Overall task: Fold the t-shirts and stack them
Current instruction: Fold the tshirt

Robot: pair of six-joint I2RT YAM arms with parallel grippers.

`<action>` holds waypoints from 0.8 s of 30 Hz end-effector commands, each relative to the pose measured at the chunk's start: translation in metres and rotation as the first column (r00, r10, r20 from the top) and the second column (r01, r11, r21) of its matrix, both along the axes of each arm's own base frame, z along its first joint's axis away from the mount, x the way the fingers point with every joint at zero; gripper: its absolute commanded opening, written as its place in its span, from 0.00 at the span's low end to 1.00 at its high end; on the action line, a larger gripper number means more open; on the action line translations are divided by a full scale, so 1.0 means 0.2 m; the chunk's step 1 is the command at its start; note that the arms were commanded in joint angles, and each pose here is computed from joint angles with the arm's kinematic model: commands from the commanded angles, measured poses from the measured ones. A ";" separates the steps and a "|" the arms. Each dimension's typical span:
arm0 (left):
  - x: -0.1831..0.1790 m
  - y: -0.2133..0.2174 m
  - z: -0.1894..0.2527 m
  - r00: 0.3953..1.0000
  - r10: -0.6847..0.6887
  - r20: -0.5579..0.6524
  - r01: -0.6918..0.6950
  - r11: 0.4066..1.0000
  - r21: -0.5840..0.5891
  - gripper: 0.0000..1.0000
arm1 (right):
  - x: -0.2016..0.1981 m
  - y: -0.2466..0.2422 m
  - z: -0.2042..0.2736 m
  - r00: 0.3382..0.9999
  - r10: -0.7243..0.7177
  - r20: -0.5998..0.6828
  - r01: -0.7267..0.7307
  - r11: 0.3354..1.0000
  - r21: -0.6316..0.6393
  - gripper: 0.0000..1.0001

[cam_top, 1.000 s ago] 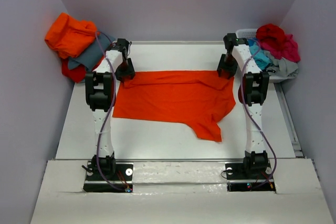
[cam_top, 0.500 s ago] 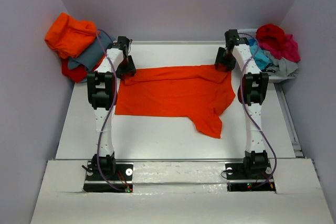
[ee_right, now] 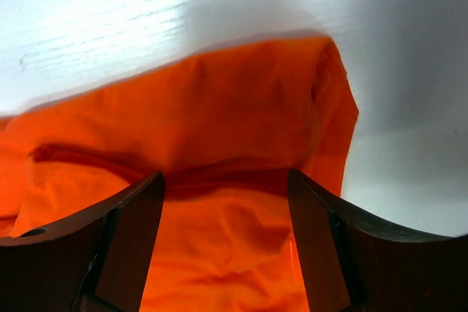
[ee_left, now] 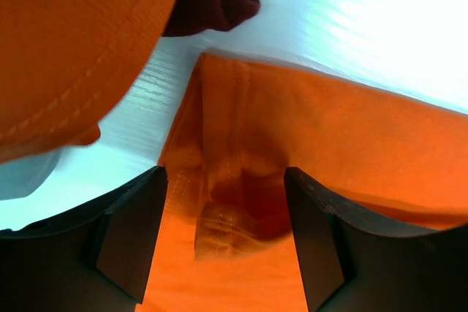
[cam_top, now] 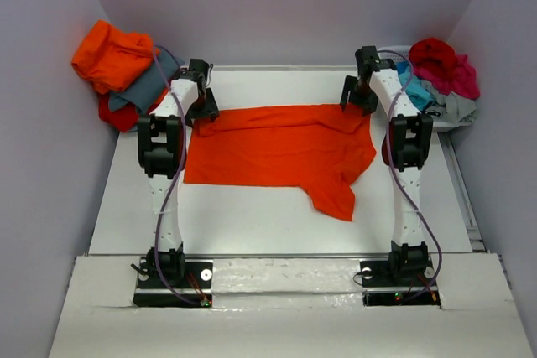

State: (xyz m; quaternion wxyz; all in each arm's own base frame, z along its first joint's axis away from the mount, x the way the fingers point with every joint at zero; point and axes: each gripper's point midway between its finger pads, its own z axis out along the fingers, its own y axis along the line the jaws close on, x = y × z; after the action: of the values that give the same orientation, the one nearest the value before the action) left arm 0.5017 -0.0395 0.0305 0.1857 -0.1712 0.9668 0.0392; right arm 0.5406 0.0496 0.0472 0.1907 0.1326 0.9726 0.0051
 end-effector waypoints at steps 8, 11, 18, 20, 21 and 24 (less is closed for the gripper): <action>0.11 -0.10 0.57 0.956 -0.037 0.290 0.030 0.999 0.026 0.85 | 0.00 0.05 0.42 0.986 -0.006 0.165 0.011 1.000 -0.025 0.80; 0.11 -0.10 0.57 0.959 -0.043 0.280 0.036 0.999 0.030 0.85 | -0.02 0.08 0.38 0.989 -0.003 0.145 0.004 1.000 -0.002 0.79; 0.07 -0.12 0.48 0.970 -0.055 0.237 0.049 0.998 0.032 0.85 | -0.01 0.13 0.22 0.996 0.000 0.087 -0.004 0.999 0.051 0.68; 0.06 -0.12 0.47 0.971 -0.055 0.232 0.049 0.998 0.033 0.85 | 0.02 0.14 0.19 0.996 0.000 0.087 -0.005 0.998 0.056 0.60; 0.06 -0.12 0.46 0.972 -0.057 0.230 0.050 0.998 0.034 0.85 | 0.02 0.14 0.18 0.996 0.000 0.085 -0.005 0.998 0.056 0.55; 0.05 -0.12 0.44 0.974 -0.058 0.218 0.052 0.998 0.033 0.85 | 0.04 0.17 0.15 0.997 0.011 0.080 -0.016 0.998 0.059 0.50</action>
State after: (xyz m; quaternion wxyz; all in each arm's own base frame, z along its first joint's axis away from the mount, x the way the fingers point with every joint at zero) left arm 0.5161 -0.0639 0.1087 0.2861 -0.1502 0.9461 0.0214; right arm 0.5329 0.0719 0.0714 0.2046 0.1356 0.9692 0.0209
